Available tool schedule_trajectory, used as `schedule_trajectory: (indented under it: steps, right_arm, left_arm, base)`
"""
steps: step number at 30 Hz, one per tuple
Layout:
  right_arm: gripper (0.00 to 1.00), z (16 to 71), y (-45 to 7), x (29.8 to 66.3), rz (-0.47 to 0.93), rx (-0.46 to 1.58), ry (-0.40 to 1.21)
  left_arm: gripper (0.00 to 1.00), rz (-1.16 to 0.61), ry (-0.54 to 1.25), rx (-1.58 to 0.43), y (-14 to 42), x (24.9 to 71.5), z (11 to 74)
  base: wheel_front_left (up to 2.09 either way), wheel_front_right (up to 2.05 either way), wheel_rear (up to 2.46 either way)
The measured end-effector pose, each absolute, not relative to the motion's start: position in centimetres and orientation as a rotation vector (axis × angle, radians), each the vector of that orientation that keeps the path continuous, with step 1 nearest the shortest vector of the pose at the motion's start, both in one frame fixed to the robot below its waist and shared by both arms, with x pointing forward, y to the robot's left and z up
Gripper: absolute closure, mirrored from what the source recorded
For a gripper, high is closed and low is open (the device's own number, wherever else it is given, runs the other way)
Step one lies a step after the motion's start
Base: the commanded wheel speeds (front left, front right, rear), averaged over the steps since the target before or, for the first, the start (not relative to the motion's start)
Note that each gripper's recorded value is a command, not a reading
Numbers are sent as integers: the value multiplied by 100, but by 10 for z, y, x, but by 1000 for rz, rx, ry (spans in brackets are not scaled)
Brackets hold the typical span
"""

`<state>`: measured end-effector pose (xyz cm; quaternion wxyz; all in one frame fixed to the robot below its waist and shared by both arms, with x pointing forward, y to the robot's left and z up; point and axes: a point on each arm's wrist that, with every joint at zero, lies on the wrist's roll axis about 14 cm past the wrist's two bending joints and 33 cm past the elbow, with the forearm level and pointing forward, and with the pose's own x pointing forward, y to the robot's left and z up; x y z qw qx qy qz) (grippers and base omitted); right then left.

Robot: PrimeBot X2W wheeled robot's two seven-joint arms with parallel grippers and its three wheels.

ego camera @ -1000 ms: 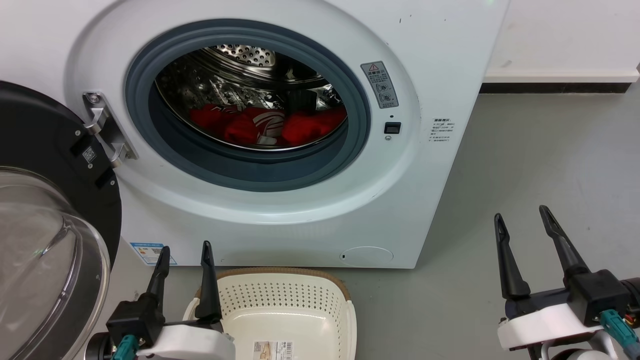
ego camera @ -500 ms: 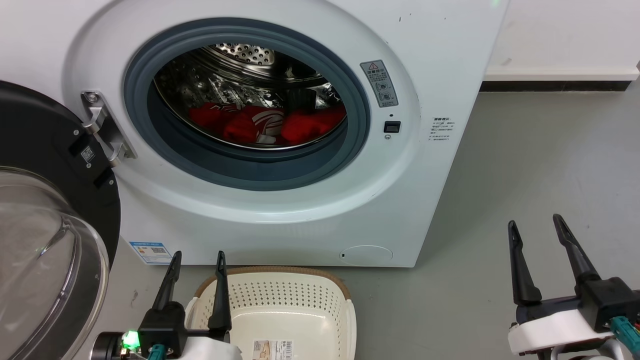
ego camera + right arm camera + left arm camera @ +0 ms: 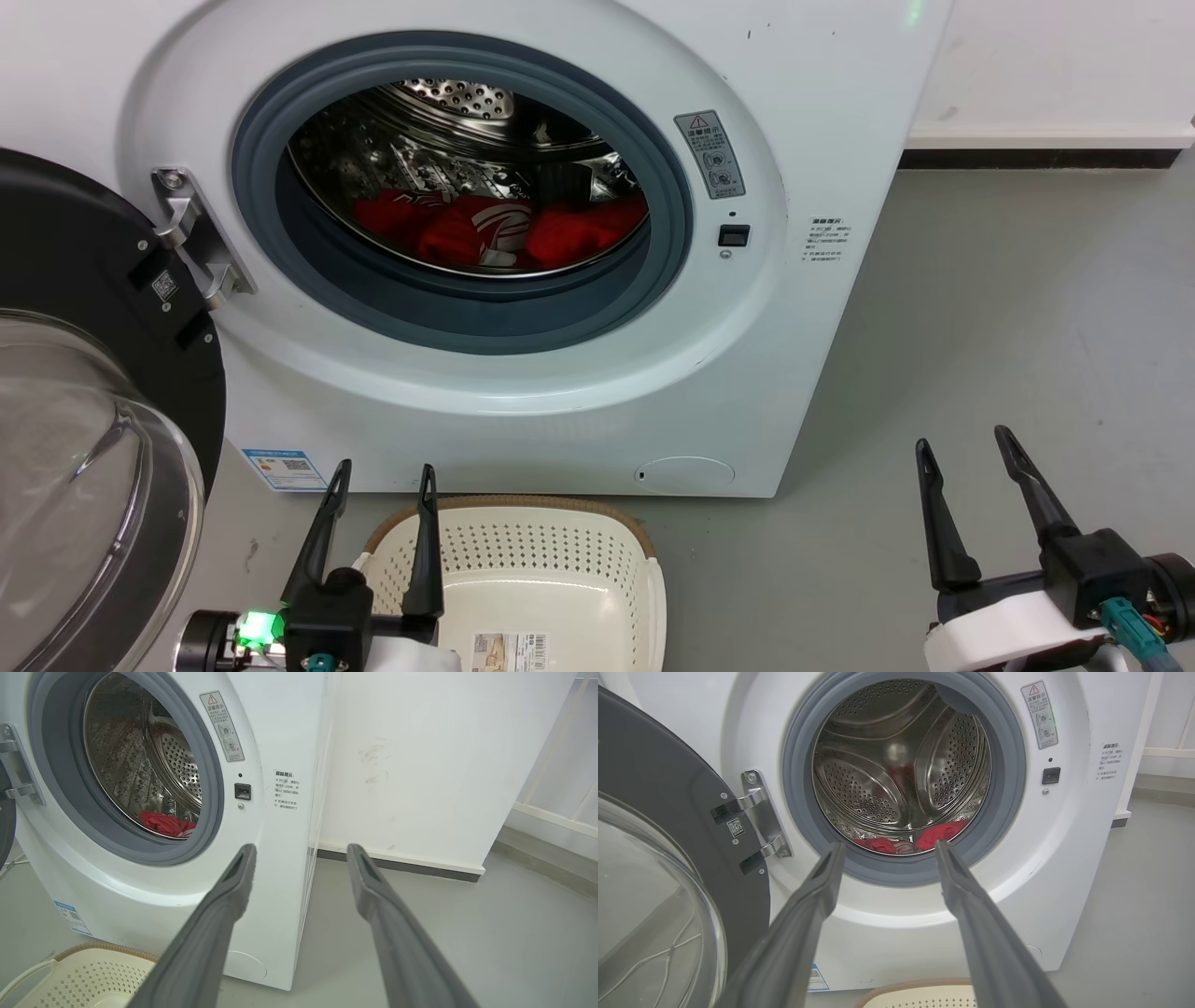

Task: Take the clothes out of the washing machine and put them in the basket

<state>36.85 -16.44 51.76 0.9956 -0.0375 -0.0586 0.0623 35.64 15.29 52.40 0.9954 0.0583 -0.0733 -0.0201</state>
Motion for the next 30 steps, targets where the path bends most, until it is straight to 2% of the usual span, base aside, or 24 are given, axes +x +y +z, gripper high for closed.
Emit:
schedule_trajectory:
  steps: [19,30]
  right_arm:
    - [0,517,-168,367,114,-76,-116]
    - [0,511,-181,381,72,-48,-99]
  left_arm:
    - [0,-52,-144,90,153,357,524]
    - [0,-159,29,30,143,377,468]
  base:
    - [0,0,0]
    - [0,0,0]
